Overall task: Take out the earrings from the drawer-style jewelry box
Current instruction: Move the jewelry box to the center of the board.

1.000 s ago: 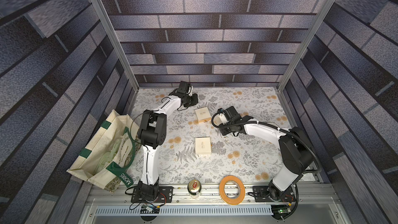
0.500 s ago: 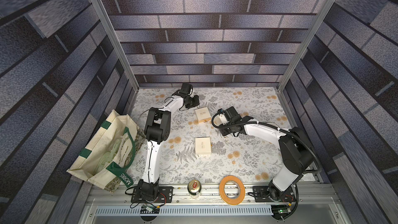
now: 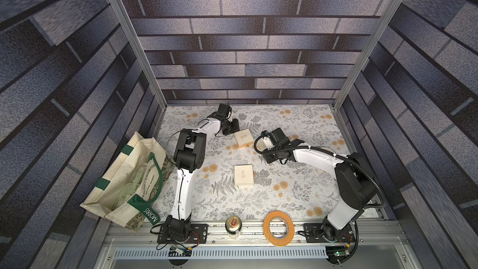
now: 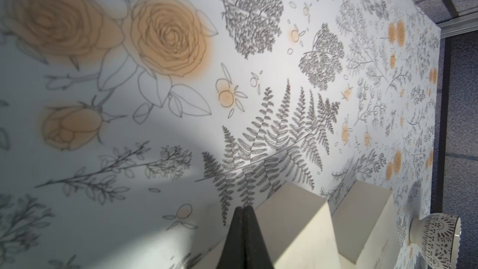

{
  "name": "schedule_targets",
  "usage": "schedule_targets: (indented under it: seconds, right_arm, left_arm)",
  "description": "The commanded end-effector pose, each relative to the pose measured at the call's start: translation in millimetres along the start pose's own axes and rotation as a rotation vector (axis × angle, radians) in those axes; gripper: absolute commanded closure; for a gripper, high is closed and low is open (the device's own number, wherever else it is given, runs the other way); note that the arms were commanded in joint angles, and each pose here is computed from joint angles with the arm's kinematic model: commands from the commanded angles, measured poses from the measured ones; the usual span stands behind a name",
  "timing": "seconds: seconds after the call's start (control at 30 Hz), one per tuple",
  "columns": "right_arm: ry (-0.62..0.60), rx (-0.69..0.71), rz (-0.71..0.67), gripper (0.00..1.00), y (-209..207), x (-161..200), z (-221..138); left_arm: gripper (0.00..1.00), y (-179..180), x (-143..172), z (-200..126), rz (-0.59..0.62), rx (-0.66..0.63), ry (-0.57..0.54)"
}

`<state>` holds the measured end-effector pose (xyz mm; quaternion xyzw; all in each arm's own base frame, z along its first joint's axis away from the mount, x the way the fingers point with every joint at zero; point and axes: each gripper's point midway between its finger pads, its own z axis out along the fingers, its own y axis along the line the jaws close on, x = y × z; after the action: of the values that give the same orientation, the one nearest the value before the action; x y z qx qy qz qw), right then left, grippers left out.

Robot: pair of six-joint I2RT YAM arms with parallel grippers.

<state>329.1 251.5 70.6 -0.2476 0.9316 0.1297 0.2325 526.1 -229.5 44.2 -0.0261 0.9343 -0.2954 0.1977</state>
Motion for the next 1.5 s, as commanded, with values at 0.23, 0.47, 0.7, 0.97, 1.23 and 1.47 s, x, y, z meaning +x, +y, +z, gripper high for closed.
schedule_targets:
  seconds: [0.23, 0.47, 0.7, 0.97, 1.23, 1.47]
  right_arm:
    - [-0.048, 0.002, 0.018, 0.76, -1.4, -9.9, -9.6]
    - [-0.025, 0.016, 0.028, 0.76, -4.5, -4.4, -2.5]
    - [0.004, 0.024, 0.040, 0.76, -6.5, -0.7, 6.7]
    - [0.041, 0.077, 0.053, 0.76, -16.2, -1.1, 13.9]
    - [0.059, 0.085, 0.060, 0.76, -17.9, -4.6, 20.5]
    - [0.067, 0.056, 0.067, 0.76, -12.5, -10.1, 25.7]
  left_arm:
    - [1.00, -20.7, 38.3, -16.4, 0.007, 0.006, 0.006]
    - [1.00, -37.7, 60.0, -35.6, 0.044, -0.018, -0.026]
    - [1.00, -54.2, 81.4, -45.3, 0.049, -0.005, -0.034]
    - [1.00, -54.6, 108.8, -43.5, 0.033, -0.018, -0.013]
    - [1.00, -56.5, 89.7, -64.0, 0.067, -0.040, -0.066]
    - [1.00, -39.4, 76.7, -58.7, 0.050, -0.062, -0.060]
